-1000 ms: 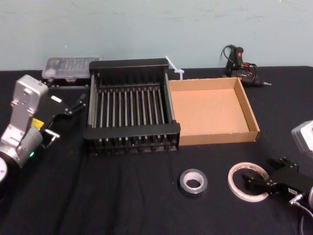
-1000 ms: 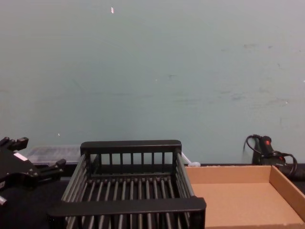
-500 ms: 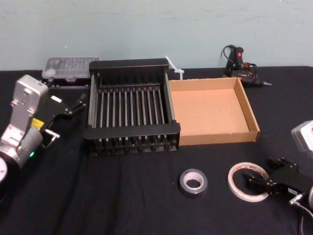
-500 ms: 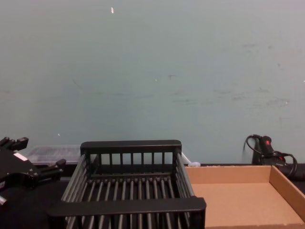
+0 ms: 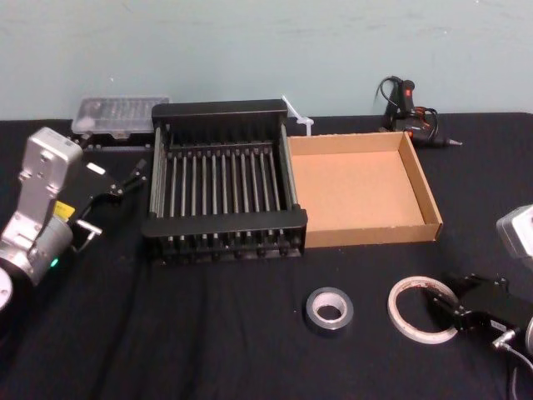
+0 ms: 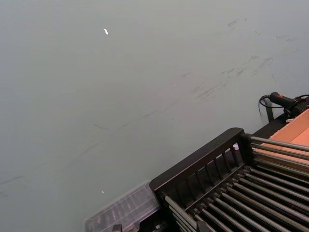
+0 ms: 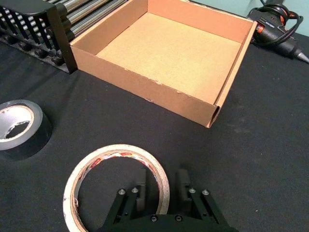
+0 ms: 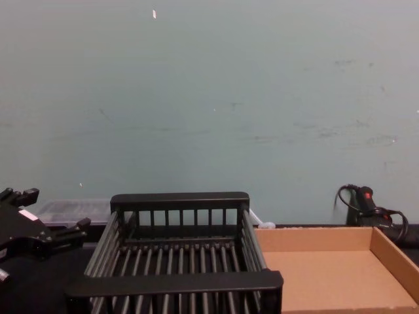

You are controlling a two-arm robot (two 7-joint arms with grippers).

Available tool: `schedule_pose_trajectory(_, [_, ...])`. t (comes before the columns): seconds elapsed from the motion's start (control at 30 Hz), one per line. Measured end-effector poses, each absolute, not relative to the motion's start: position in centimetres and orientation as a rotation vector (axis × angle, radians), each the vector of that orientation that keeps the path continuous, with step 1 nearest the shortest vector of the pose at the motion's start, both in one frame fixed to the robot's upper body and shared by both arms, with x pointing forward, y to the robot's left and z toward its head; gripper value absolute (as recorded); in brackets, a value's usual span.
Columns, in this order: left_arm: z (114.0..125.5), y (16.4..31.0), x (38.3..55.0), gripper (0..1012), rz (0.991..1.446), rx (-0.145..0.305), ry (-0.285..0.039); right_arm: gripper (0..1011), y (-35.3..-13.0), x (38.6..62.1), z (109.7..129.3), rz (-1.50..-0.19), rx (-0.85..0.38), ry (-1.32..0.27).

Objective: Pick up the white tape and place it into the black box , Pick up the silver tape and place it into the brown box.

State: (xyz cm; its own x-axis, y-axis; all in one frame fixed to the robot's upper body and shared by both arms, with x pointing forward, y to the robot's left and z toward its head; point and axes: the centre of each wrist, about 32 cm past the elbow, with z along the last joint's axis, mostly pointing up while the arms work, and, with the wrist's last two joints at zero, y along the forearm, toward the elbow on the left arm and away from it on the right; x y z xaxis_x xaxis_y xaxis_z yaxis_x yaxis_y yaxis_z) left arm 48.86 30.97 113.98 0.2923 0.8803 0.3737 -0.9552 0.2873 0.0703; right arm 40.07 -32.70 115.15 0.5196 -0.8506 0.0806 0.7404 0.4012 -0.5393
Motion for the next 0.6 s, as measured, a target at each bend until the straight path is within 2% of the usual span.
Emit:
schedule_pose_trajectory(0.13, [113.98, 30.97, 48.86, 1001, 1.248, 0.304, -0.285, 342, -32.7, 40.06, 115.14, -1.016, -0.561, 0.221])
schedule_pose_trajectory(0.17, [113.98, 30.97, 48.86, 1001, 1.248, 0.304, -0.285, 279, -32.7, 40.07, 115.15, -1.016, -0.561, 0.221])
schedule_pose_trajectory(0.23, [113.98, 30.97, 48.86, 1001, 1.248, 0.304, -0.285, 243, -32.7, 40.07, 115.15, -1.016, -0.561, 0.221])
schedule_pose_trajectory(0.37, [113.98, 30.97, 48.86, 1001, 1.248, 0.304, -0.285, 103, -32.7, 40.07, 115.14, -1.016, -0.561, 0.221])
schedule_pose_trajectory(0.6, [113.98, 30.97, 48.86, 1001, 1.248, 0.304, -0.285, 90, -32.7, 40.07, 115.14, -1.016, -0.561, 0.221])
